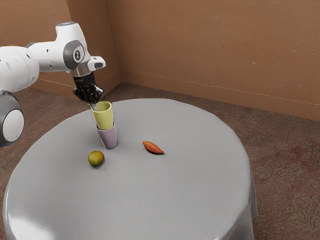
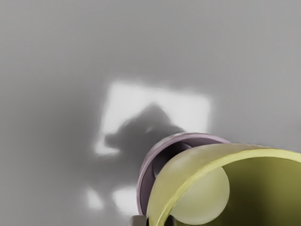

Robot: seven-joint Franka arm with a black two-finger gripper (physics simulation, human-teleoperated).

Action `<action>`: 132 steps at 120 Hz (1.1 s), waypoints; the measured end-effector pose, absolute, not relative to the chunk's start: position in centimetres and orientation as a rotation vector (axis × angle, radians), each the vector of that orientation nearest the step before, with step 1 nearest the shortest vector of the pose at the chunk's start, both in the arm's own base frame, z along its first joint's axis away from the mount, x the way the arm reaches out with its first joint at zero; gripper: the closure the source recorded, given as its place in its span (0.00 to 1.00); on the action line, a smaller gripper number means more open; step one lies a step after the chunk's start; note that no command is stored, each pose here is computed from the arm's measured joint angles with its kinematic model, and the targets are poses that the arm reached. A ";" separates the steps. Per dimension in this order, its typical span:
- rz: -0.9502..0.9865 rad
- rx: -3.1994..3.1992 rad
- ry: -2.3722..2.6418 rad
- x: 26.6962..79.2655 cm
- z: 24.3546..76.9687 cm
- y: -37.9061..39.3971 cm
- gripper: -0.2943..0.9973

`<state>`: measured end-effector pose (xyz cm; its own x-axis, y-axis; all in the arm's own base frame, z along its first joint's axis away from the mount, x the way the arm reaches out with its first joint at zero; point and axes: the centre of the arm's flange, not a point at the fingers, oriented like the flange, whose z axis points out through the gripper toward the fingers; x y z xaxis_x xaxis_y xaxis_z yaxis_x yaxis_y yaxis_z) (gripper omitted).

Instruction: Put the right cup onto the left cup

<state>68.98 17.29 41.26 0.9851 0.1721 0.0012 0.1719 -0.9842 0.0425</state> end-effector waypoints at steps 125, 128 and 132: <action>0.011 2.999 0.059 62.9 48.5 8.2 0.24; 0.015 3.000 0.044 62.5 49.1 7.7 0.23; 0.020 3.010 0.019 62.0 49.8 7.1 0.23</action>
